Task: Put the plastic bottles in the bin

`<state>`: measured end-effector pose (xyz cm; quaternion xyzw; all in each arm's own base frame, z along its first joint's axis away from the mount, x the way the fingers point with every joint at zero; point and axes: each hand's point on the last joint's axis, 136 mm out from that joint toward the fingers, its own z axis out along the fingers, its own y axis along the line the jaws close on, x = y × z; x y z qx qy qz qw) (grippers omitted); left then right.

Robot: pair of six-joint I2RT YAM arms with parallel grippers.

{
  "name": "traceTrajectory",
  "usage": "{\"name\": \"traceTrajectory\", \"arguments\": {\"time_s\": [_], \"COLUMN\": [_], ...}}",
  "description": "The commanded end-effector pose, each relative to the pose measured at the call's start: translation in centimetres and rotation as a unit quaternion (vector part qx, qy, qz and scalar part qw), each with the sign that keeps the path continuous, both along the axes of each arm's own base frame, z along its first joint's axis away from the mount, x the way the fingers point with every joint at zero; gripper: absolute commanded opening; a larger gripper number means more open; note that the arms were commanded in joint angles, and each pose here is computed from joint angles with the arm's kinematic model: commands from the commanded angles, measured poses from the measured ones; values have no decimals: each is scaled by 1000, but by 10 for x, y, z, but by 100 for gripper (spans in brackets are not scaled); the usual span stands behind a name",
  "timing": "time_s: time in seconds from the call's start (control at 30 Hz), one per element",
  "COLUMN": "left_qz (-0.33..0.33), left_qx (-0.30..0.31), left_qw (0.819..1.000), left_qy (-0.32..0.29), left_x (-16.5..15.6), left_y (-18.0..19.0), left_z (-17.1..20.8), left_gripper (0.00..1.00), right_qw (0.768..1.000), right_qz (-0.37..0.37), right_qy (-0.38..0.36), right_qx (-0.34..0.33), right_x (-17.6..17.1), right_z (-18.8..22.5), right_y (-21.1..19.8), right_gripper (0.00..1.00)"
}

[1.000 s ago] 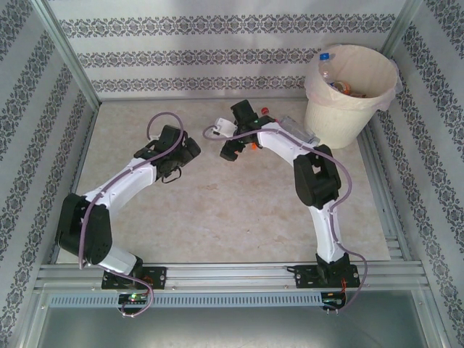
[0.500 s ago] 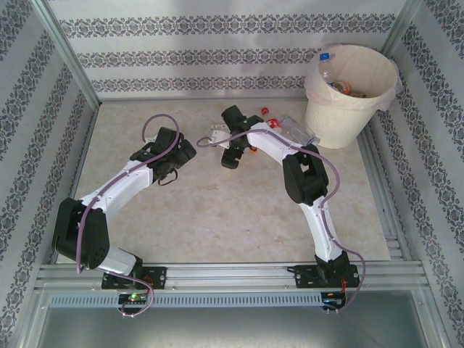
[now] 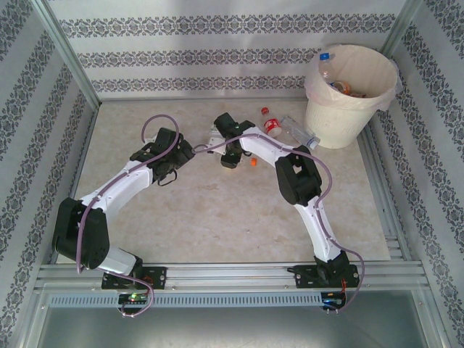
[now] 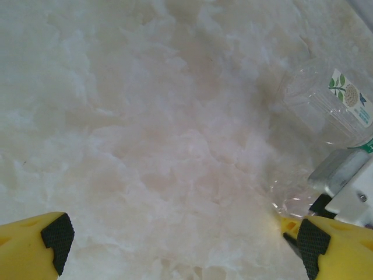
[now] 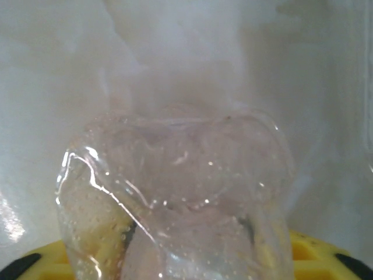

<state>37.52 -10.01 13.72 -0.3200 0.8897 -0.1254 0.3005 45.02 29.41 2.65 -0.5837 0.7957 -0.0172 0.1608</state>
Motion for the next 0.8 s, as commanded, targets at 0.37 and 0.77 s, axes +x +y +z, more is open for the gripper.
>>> {"name": "traceTrajectory", "arguments": {"time_s": [0.37, 0.77], "left_qz": [-5, -18], "left_qx": [-10, -45], "left_qw": [1000, 999], "left_qy": [-5, -11], "left_x": [-1, 2], "left_y": [1, -12], "left_z": [3, -2], "left_gripper": [100, 100], "right_qw": [953, 808], "right_qz": [-108, -236], "right_qy": [-17, -51], "right_qx": [284, 537], "right_x": [3, 20], "right_z": [151, 298], "right_y": [8, -83], "right_gripper": [32, 32]}}
